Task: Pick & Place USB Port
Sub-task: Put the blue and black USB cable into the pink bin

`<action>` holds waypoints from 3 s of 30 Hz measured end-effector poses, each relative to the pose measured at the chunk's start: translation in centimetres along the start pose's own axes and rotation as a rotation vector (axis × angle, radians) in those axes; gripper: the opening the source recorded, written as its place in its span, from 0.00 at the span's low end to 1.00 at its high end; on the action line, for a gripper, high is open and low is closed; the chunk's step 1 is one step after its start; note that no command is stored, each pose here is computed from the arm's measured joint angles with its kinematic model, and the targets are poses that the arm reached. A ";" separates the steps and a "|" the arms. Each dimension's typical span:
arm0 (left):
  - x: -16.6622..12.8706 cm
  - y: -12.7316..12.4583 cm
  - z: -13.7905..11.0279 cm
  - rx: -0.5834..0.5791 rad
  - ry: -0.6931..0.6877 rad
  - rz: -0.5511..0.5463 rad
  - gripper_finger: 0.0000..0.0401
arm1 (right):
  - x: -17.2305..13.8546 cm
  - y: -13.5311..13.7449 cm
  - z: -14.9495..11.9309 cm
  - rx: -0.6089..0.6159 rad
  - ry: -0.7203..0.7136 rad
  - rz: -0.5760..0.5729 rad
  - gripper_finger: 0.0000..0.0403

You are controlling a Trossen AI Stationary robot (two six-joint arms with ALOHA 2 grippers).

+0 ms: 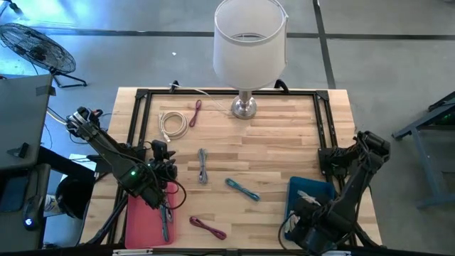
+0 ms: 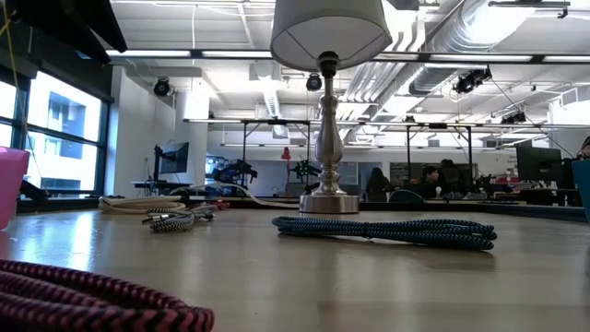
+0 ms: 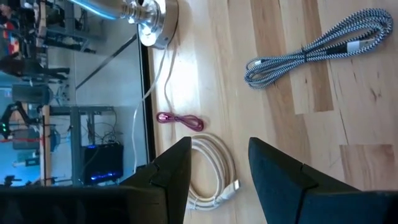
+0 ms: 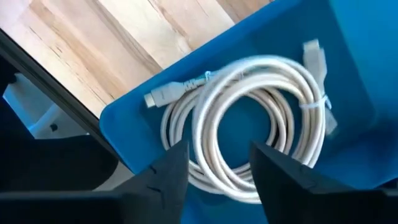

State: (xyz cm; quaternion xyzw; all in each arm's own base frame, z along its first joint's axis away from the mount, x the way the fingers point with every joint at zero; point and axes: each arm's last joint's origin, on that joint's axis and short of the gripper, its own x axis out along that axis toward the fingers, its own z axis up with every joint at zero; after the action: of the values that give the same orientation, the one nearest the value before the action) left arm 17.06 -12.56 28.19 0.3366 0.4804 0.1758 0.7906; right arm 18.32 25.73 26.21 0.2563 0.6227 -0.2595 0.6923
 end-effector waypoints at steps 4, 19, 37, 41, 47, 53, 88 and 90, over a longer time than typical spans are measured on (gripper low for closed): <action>0.0 0.0 0.0 0.007 0.001 0.003 0.38 | 0.1 0.1 1.0 -0.065 -0.033 -0.004 0.44; -2.2 2.0 1.7 0.067 -0.060 -0.061 0.38 | 0.8 0.8 11.4 -0.408 -0.312 -0.009 0.44; -2.2 2.1 1.6 0.069 -0.068 -0.026 0.38 | 11.9 -2.1 17.3 -0.443 -0.225 0.309 0.43; -2.2 2.1 1.6 0.069 -0.066 -0.030 0.38 | 12.5 -2.2 17.4 -0.437 -0.252 0.351 0.43; -2.2 2.1 1.6 0.068 -0.067 -0.030 0.38 | 11.9 -1.4 17.3 -0.454 -0.262 0.425 0.43; -2.2 2.1 1.7 0.064 -0.069 -0.031 0.38 | 11.7 -1.0 17.1 -0.463 -0.274 0.431 0.43; -2.1 1.7 2.3 0.019 -0.120 0.010 0.38 | 16.7 -1.4 18.4 -0.509 -0.204 0.291 0.05; -1.9 1.4 2.6 0.024 -0.126 0.034 0.38 | 16.8 -1.4 18.4 -0.515 -0.214 0.281 0.05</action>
State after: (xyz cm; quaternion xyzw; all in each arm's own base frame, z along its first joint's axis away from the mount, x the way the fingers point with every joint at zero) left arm 18.50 -13.67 31.23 0.3645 0.4259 0.1619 0.8121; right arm 32.34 11.56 11.17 0.1275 0.5497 -0.0205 0.8253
